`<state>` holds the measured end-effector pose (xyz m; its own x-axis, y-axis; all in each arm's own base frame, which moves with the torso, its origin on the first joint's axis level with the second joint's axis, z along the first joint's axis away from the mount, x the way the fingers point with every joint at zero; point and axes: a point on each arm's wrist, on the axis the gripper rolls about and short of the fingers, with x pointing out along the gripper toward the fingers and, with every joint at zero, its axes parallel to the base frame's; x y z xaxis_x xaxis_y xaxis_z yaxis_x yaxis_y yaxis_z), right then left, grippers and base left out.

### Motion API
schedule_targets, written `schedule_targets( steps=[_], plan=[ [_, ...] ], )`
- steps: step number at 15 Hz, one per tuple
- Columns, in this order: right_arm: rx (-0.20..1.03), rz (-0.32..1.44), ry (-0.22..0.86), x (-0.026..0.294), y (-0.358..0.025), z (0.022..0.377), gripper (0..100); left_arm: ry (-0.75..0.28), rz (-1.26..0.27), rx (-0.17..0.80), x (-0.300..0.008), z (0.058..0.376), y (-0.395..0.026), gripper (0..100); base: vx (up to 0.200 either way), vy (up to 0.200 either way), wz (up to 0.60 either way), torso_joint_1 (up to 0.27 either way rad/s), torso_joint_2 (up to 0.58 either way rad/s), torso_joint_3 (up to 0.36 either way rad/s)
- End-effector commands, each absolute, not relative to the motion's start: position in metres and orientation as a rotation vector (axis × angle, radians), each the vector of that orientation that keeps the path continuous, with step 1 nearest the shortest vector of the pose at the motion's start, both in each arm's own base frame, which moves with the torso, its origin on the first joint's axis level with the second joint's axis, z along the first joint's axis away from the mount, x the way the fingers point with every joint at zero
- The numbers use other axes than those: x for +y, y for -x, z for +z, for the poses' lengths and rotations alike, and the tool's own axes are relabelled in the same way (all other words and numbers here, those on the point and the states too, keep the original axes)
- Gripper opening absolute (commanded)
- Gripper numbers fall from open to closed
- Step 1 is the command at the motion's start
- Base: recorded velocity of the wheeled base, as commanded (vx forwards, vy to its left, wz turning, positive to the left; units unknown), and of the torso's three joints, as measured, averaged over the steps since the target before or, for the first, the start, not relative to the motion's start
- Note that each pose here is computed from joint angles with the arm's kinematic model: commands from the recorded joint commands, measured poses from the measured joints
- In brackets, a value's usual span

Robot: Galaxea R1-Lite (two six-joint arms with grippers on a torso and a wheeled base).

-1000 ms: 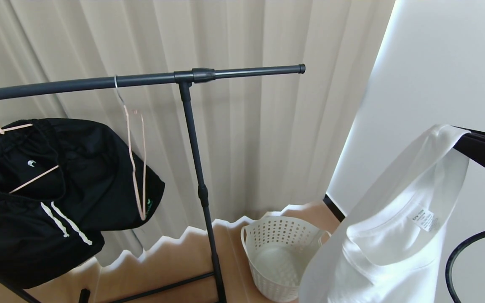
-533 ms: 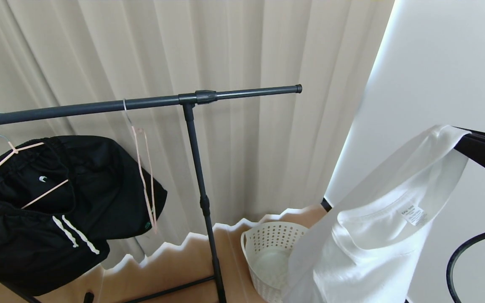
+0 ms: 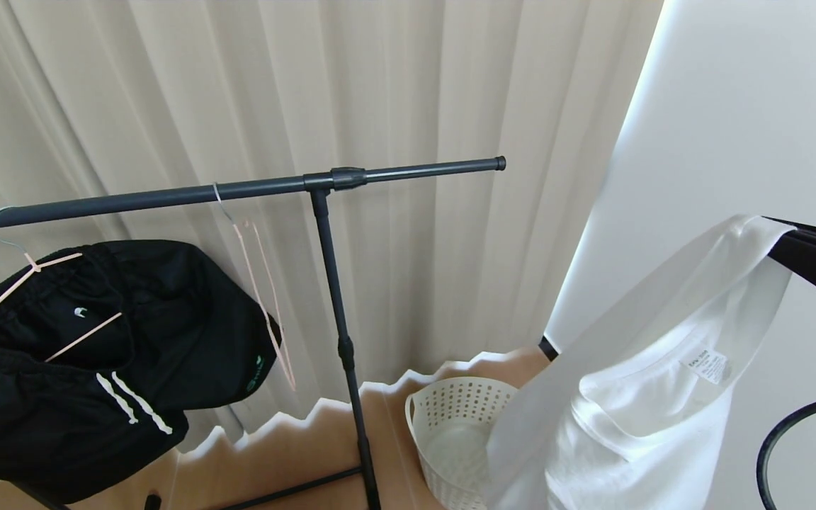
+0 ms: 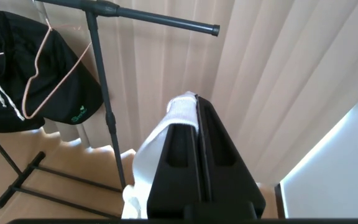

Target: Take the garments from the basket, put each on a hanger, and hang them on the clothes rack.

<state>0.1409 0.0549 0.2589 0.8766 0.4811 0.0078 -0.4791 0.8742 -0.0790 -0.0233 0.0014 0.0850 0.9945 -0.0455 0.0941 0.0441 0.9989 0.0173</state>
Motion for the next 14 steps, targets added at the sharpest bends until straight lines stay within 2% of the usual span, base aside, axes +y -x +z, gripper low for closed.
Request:
schedule_targets(
  steps=[1, 7, 11, 14],
  plan=[
    [-0.029, 0.498, 0.077, 0.0543, -0.1409, 0.2591, 0, -0.016, -0.045, -0.094, 0.0014, 0.0851, 0.0232, 100, 0.000, 0.000, 0.00, 0.000, 0.00, 0.000],
    [-0.024, 0.493, 0.078, 0.0538, -0.1415, 0.2579, 0, -0.016, -0.045, -0.094, 0.0014, 0.0851, 0.0232, 100, 0.000, 0.000, 0.60, 0.005, 0.00, 0.002],
    [-0.023, 0.494, 0.079, 0.0537, -0.1412, 0.2576, 0, -0.016, -0.048, -0.089, 0.0013, 0.0846, 0.0232, 100, 0.000, 0.000, 0.00, 0.000, 0.00, 0.000],
    [-0.022, 0.494, 0.079, 0.0538, -0.1415, 0.2573, 0, -0.016, -0.048, -0.089, 0.0013, 0.0846, 0.0232, 100, -0.200, 0.000, 0.00, 0.004, 0.00, -0.004]
  ],
)
